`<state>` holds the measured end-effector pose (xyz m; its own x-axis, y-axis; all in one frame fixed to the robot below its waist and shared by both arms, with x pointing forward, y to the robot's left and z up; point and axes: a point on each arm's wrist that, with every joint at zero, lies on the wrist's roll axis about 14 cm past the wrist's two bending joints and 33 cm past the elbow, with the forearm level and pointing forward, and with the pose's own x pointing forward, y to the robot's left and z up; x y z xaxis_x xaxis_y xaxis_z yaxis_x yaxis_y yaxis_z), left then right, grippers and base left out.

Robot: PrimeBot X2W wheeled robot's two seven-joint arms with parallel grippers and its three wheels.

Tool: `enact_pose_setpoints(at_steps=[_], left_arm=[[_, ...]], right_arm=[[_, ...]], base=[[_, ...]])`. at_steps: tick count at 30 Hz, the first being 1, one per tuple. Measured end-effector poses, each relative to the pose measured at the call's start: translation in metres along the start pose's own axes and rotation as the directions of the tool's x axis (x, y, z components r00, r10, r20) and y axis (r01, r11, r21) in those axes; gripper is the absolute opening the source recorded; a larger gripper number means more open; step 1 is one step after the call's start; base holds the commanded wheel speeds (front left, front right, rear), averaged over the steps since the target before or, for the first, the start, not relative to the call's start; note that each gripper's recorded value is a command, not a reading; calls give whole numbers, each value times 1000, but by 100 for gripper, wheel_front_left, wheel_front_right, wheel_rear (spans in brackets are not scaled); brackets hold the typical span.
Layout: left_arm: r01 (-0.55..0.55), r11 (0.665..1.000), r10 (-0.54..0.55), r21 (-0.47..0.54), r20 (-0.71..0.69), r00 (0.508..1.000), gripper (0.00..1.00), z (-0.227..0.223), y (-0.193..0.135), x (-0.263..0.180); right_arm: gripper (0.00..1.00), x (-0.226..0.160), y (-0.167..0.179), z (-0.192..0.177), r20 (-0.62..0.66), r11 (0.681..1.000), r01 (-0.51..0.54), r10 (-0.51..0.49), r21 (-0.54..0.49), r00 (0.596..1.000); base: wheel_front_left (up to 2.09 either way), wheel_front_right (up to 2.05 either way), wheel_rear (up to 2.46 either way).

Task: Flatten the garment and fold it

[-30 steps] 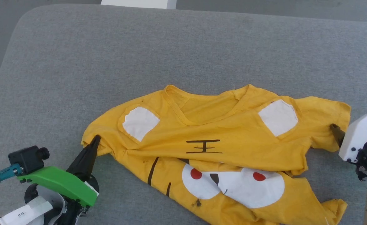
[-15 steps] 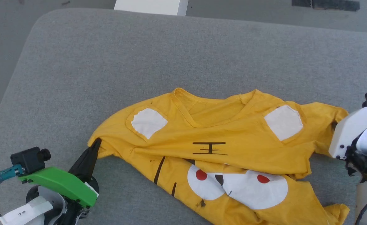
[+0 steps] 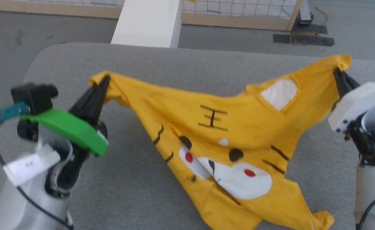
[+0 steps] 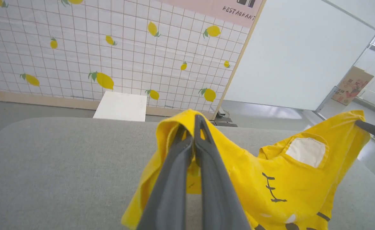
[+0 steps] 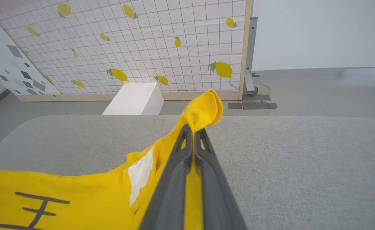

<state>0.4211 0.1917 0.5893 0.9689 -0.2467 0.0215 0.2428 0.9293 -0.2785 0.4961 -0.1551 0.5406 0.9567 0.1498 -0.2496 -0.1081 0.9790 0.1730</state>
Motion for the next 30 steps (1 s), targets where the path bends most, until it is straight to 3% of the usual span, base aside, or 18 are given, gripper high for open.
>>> enact_pose_setpoints(at_steps=[7,14,18,22,30], left_arm=[[108,977,-127,185,94,987,0,75,-32,60],[114,934,-181,339,174,968,0,146,-57,110],[87,941,-204,326,344,917,0,205,-67,123],[63,953,-184,296,400,898,0,227,-63,140],[51,970,-138,238,367,920,0,203,-42,180]], right_arm=[[0,-2,26,101,259,993,-24,54,-117,964],[0,-3,29,187,396,983,24,52,-184,917],[0,-11,29,241,516,972,79,49,-223,855],[0,-8,29,274,581,960,121,51,-253,813],[0,22,14,279,558,939,184,10,-291,830]], base=[[0,0,0],[0,0,0],[0,0,0],[0,0,0],[0,0,0]])
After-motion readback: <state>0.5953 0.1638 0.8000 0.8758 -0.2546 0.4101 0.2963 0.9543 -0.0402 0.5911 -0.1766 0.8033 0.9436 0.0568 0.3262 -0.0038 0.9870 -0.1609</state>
